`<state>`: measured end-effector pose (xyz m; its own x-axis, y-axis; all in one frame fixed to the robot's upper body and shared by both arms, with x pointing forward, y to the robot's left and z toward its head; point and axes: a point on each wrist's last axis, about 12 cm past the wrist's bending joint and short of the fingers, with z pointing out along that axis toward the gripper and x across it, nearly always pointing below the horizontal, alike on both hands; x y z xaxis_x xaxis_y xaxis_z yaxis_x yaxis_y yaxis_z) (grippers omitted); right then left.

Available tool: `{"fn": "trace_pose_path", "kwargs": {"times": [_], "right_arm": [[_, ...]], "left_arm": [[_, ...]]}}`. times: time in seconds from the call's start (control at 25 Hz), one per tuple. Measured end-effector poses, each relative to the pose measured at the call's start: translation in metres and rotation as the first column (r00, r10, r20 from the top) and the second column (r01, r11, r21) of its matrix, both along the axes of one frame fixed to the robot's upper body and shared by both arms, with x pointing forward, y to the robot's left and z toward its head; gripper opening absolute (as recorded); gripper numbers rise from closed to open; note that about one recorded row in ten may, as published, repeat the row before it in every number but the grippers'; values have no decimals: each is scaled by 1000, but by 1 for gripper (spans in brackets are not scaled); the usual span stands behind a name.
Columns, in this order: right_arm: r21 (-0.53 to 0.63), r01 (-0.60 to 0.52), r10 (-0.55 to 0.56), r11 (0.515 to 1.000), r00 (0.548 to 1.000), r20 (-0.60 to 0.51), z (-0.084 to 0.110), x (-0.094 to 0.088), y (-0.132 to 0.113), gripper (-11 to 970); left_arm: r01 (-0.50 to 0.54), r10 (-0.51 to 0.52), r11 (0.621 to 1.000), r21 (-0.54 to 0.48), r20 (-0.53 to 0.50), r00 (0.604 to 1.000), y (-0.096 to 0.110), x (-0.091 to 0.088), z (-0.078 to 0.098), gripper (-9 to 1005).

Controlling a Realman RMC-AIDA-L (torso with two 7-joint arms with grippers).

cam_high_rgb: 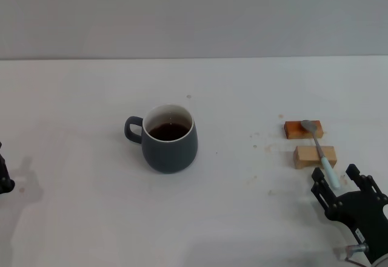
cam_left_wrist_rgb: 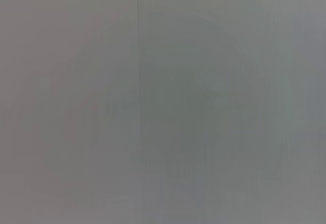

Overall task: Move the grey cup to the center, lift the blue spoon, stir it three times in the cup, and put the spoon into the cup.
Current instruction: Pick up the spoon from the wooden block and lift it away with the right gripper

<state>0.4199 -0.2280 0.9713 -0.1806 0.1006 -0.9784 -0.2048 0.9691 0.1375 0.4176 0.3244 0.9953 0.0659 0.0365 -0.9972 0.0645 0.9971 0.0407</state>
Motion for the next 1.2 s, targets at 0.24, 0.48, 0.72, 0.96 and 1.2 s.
{"fn": "trace_pose_path", "kwargs": {"times": [0.24, 0.48, 0.72, 0.96, 1.2], "right_arm": [[-2, -2, 2, 1000, 1000, -7, -1, 1, 0, 707], [-3, -5, 5, 1000, 1000, -9, -1, 1, 1, 696], [-3, -8, 8, 1000, 1000, -8, -1, 1, 1, 684], [1, -10, 10, 1000, 1000, -8, -1, 1, 2, 673], [6, -19, 19, 1000, 1000, -18, -1, 2, 3, 618]], "left_arm": [[-1, 1, 1000, 1, -1, 1000, 0, 0, 0, -2], [0, 0, 1000, 1, -1, 1000, 0, 0, 0, -2], [0, 0, 1000, 1, -1, 1000, 0, 0, 0, -2], [-1, 1, 1000, 1, -3, 1000, 0, 0, 0, -2], [-2, 2, 1000, 3, -4, 1000, 1, -1, -1, -2]]}}
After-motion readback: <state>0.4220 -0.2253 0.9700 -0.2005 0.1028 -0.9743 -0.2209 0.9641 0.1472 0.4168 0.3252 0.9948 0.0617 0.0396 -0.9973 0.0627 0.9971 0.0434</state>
